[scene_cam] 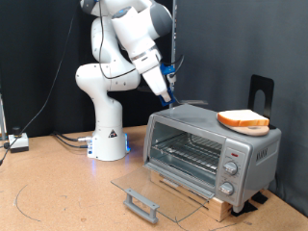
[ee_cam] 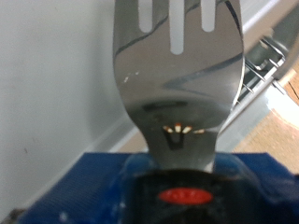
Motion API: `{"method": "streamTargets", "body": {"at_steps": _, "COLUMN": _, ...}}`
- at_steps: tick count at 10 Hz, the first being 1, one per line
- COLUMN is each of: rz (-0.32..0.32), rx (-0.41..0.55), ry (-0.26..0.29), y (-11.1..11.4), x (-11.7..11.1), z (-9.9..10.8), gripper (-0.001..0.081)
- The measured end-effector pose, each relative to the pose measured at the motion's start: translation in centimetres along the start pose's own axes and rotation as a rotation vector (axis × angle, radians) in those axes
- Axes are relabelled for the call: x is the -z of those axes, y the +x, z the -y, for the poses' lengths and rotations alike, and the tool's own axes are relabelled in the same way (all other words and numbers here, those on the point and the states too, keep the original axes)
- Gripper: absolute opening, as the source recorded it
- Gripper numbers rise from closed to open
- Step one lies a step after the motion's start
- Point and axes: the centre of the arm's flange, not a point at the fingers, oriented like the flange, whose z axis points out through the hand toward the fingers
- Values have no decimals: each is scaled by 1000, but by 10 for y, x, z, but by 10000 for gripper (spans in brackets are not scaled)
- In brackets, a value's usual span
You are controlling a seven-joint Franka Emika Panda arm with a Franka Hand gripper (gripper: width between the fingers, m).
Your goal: Make a piece of toast with the oven
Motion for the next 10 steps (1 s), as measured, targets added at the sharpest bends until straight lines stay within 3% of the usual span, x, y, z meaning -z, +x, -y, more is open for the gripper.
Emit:
{"method": "streamTargets", "body": {"at_steps": 2, "rz": 2, "rx": 0, "ry": 2, "y": -1, "x": 2, "z": -3, "gripper": 428}}
{"method": "streamTargets", "body": {"at_steps": 5, "rz": 114, "rx": 36, "ry": -50, "y": -2, "x": -3, "z": 0, "gripper": 428}}
{"method": "streamTargets", "body": {"at_steps": 8, "rz": 148, "rx": -28, "ry": -108, "y": 3, "x": -6, "z": -5, "gripper": 428}}
{"method": "streamTargets", "body": {"at_steps": 10, "rz": 163, "rx": -50, "ry": -106, "y": 6, "x": -11, "z": -10, "gripper": 428}}
